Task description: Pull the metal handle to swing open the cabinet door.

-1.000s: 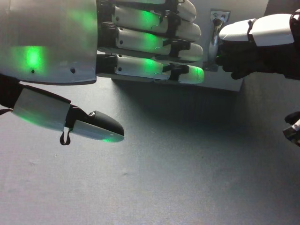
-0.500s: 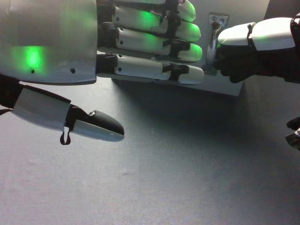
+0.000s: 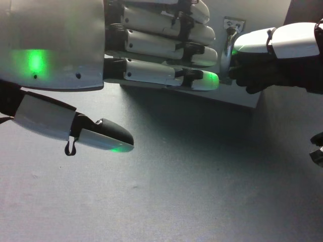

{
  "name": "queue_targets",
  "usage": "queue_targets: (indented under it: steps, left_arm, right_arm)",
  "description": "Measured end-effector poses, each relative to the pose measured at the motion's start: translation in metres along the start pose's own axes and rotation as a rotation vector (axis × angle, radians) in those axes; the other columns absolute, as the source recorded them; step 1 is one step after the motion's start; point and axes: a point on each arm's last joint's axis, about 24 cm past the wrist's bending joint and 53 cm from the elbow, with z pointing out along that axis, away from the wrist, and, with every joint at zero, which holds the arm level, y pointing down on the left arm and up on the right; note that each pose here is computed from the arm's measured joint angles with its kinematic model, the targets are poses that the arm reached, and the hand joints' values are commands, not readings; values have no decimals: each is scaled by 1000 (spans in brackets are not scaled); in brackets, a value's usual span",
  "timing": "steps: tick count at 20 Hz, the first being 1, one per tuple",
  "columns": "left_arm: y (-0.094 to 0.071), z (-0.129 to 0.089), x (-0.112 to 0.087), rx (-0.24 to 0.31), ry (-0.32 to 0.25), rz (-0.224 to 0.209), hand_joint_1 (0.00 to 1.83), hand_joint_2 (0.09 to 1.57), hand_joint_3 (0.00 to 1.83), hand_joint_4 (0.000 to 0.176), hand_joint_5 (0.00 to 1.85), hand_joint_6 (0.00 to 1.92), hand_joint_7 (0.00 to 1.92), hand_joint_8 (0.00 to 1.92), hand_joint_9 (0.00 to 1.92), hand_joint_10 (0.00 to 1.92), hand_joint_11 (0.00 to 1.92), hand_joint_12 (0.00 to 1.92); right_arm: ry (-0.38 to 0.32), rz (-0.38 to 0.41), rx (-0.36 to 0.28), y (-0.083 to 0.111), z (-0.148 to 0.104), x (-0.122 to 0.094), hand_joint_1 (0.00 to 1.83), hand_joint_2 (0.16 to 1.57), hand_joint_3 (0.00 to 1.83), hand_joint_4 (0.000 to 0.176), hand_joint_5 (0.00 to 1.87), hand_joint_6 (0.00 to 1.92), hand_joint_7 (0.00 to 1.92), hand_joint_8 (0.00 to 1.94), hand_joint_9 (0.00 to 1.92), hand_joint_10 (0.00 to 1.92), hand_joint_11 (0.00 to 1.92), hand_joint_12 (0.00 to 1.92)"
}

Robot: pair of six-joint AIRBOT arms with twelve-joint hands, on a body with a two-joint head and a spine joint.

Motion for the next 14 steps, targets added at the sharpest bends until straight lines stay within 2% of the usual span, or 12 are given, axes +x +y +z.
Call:
queue_targets:
  steps: [8, 14]
  left_arm:
    - [0, 0, 0, 0, 0, 0, 0, 1326, 0, 0, 283, 1, 329, 1, 297, 0, 0, 657]
    - [0, 0, 0, 0, 0, 0, 0, 1329, 2, 0, 282, 0, 324, 0, 295, 2, 0, 654]
  right_arm:
    - [16, -11, -18, 3, -9, 1, 0, 1347, 1, 0, 339, 1, 368, 1, 329, 1, 0, 882]
    - [11, -13, -44, 11, -18, -7, 0, 1348, 1, 0, 330, 0, 364, 0, 328, 0, 0, 876]
